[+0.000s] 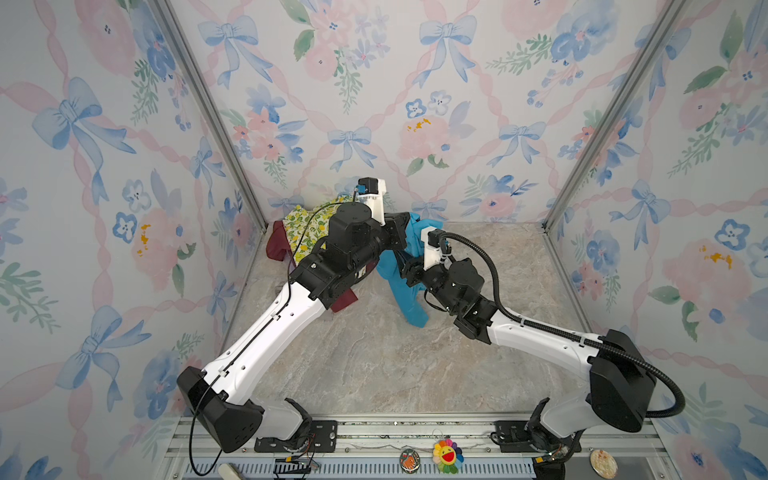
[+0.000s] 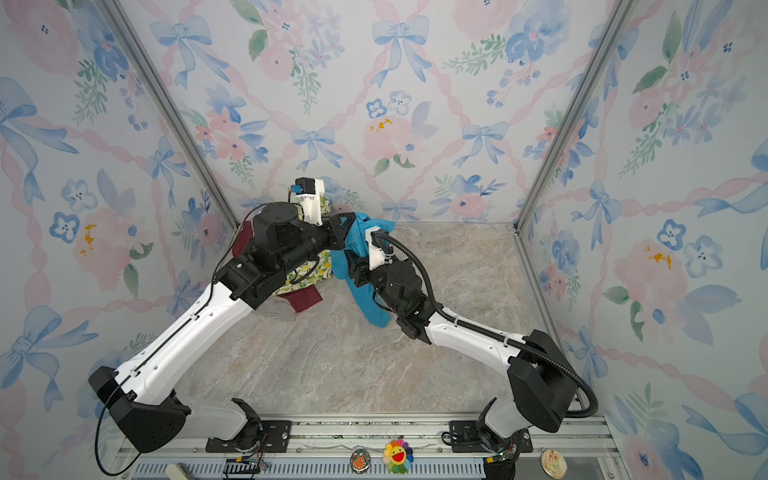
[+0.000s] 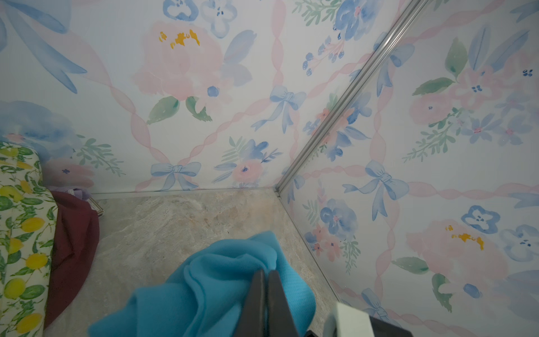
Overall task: Pick out a specific cloth from the pile
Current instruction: 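Bring the turquoise cloth to the right gripper and grasp it there, then carry the cloth away with the right gripper while the left gripper draws back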
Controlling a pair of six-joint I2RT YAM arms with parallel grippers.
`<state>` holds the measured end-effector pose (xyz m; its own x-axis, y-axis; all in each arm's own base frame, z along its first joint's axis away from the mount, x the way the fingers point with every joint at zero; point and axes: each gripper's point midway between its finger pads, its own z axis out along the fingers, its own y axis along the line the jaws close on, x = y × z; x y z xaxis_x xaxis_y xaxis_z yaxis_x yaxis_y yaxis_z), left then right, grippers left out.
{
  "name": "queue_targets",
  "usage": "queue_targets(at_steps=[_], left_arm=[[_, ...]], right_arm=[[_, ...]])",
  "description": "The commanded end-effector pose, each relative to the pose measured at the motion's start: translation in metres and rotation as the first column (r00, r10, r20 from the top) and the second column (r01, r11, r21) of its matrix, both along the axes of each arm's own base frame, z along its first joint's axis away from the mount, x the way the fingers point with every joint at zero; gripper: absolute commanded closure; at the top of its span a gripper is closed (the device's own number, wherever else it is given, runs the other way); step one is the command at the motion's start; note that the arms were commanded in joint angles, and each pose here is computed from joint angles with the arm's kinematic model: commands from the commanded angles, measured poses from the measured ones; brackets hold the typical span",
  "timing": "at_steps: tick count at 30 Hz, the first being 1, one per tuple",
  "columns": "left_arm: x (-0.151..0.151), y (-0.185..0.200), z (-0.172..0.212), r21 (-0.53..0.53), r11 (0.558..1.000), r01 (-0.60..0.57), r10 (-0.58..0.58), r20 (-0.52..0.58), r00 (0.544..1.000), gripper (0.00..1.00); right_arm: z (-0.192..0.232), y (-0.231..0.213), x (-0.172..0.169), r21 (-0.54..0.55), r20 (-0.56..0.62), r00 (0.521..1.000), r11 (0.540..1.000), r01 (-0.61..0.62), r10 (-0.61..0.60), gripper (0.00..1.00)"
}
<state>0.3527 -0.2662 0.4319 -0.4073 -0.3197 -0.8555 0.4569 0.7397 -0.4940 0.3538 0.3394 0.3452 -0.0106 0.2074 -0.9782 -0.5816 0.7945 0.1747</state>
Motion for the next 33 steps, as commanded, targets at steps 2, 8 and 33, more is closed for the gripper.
queue_targets(at_steps=[2, 8, 33], left_arm=[[-0.017, 0.001, 0.001, -0.009, 0.999, 0.045, -0.045, 0.019, 0.999, 1.0], [-0.023, 0.01, -0.012, 0.017, 0.999, 0.03, -0.031, 0.013, 0.999, 1.0], [-0.026, -0.001, -0.062, 0.17, 0.977, 0.129, -0.132, 0.007, 0.991, 0.11]], right_arm=[[0.035, -0.018, 0.0, 0.1, 0.082, 0.995, 0.994, 0.044, -0.053, 0.98], [0.049, -0.031, -0.005, 0.105, 0.099, 0.992, 0.992, 0.066, -0.076, 1.0], [0.085, -0.116, 0.019, 0.024, 0.008, 0.97, 0.969, 0.244, -0.245, 1.0]])
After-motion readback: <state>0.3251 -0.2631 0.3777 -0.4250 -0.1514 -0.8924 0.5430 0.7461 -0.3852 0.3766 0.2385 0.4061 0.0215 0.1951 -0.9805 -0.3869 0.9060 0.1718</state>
